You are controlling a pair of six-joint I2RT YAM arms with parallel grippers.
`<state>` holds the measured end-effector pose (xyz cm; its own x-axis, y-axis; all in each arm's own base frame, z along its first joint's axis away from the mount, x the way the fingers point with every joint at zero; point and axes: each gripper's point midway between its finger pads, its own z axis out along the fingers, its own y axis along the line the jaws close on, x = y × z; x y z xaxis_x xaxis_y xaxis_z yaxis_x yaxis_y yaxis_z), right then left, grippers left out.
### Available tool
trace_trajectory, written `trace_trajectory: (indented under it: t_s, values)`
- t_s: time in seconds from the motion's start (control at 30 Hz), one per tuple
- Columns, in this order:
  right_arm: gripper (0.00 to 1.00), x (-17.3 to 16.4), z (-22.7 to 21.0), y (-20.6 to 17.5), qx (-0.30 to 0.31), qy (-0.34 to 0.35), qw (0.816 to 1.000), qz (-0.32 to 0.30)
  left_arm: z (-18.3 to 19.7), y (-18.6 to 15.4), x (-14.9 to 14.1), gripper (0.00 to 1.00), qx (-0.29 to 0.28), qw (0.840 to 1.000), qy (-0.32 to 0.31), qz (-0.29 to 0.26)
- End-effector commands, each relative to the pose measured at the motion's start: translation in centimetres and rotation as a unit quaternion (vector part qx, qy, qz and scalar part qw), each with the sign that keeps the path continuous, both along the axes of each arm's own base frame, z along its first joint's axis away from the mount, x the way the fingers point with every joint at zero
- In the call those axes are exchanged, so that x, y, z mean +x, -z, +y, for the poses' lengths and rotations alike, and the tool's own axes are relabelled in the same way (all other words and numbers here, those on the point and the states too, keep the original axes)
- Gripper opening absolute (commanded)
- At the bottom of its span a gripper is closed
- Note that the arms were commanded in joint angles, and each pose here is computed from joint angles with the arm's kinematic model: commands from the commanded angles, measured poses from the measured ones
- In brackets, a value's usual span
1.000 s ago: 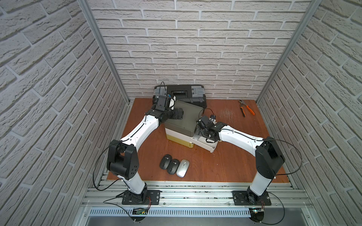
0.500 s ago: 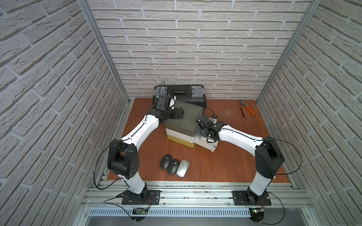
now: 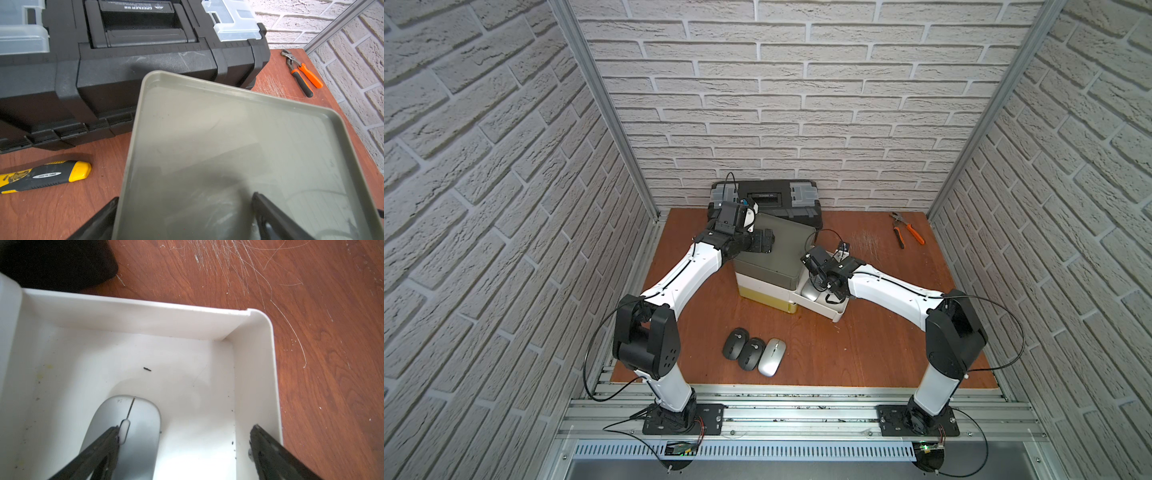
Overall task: Take the mice out of the drawer
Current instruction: Adjust the mouse in the drawer.
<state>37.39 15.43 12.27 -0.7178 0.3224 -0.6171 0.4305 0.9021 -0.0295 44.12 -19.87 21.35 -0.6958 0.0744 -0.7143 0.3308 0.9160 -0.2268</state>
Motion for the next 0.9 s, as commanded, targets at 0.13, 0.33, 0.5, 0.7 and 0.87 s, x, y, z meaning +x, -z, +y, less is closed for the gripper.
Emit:
trace_trajectory:
  t_s: [0.13, 0.33, 0.5, 0.7, 0.87]
  values:
    - [0.99, -1.7, -4.1, -1.9, -0.078, 0.03, 0.996, 0.005, 2.0, 7.6, -4.0, 0.98, 0.093, 0.988, 0.011, 0.126]
    - [0.99, -2.5, -5.1, -2.5, -0.09, 0.036, 0.995, -0.001, 2.2, 7.5, -4.1, 0.98, 0.097, 0.987, 0.009, 0.125]
    - [0.99, -3.2, -5.8, -3.4, -0.082, 0.044, 0.996, -0.016, 2.2, 6.3, -3.9, 0.98, 0.097, 0.989, 0.011, 0.108]
    - [0.99, -4.3, -8.8, -5.1, -0.085, 0.073, 0.992, -0.054, 0.9, -0.1, -4.2, 0.98, 0.129, 0.991, 0.044, 0.01]
    - [0.99, -4.7, -12.3, -4.8, -0.067, 0.109, 0.989, -0.069, -2.6, -5.3, -6.5, 0.98, 0.177, 0.975, 0.112, -0.075]
